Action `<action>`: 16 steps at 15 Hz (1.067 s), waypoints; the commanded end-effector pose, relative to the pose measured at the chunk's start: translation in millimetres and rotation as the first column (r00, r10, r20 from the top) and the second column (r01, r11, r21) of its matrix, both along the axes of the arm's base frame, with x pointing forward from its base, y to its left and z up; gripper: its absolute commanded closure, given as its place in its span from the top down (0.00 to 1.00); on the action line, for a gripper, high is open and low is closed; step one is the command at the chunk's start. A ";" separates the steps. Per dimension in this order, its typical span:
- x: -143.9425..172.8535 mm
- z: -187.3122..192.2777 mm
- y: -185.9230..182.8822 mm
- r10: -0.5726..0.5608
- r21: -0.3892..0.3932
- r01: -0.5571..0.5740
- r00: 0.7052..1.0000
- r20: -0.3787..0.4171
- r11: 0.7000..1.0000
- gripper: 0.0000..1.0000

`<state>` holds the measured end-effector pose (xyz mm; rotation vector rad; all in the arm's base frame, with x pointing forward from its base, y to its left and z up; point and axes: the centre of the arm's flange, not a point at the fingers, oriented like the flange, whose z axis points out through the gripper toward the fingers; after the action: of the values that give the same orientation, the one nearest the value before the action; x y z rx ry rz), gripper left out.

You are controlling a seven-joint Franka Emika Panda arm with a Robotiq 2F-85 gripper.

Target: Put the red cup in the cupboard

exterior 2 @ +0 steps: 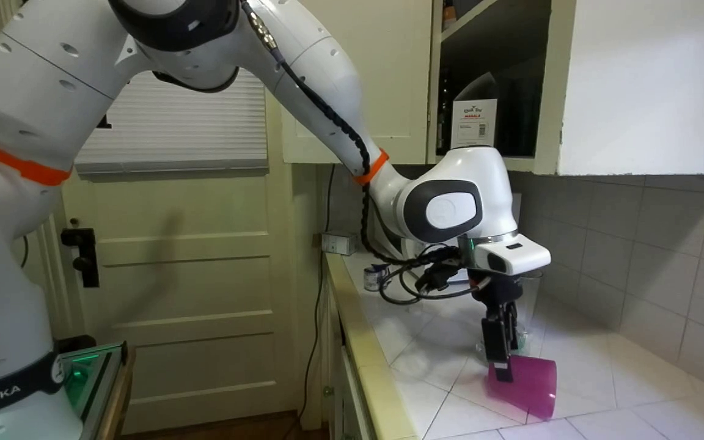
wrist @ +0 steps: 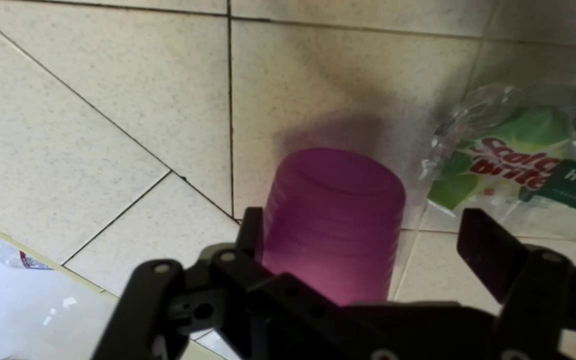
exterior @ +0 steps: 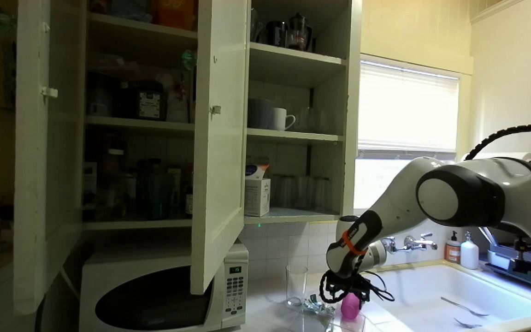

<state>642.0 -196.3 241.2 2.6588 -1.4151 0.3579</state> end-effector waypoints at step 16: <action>-48.1 16.5 88.7 0.138 -0.266 -0.156 0.987 -0.084 0.951 0.44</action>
<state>632.7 -146.7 237.3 2.5422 -1.2084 0.3700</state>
